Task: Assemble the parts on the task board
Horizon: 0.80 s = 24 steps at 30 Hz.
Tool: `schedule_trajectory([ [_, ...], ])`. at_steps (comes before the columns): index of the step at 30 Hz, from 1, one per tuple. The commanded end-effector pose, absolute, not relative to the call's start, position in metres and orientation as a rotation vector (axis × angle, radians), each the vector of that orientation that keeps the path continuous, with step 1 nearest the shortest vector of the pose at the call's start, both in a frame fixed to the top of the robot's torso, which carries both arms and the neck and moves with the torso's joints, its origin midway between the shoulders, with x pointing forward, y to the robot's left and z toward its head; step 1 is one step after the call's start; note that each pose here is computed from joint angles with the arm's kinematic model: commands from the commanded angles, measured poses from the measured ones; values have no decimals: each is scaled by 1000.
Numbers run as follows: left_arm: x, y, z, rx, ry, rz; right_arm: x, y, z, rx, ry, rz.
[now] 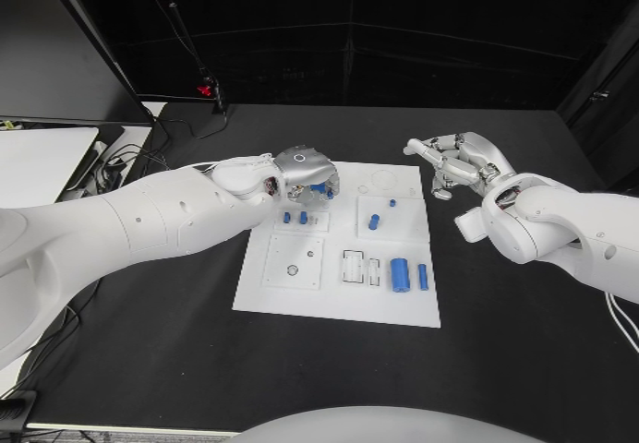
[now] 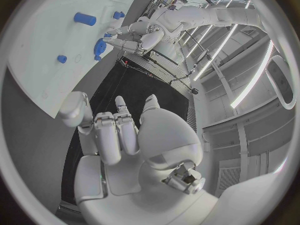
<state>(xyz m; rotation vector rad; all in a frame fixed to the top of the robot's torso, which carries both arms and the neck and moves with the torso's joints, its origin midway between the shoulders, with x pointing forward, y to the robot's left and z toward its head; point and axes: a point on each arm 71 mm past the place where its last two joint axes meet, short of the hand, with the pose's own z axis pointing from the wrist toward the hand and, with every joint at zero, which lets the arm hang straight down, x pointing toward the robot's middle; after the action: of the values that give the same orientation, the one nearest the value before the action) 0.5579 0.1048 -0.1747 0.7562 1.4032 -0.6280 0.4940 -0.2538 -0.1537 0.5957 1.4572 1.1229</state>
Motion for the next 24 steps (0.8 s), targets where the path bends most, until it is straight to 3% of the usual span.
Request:
schedule_trajectory([
  [1,556,104,-164,763,1324,-649,494,-253,-153,591,1457,1134],
  [8,557,116,-152,745,1310,-626,494,-253,-153,593,1459,1131],
  [24,554,153,-150,708,1380,-576,496,-254,-154,594,1461,1128],
])
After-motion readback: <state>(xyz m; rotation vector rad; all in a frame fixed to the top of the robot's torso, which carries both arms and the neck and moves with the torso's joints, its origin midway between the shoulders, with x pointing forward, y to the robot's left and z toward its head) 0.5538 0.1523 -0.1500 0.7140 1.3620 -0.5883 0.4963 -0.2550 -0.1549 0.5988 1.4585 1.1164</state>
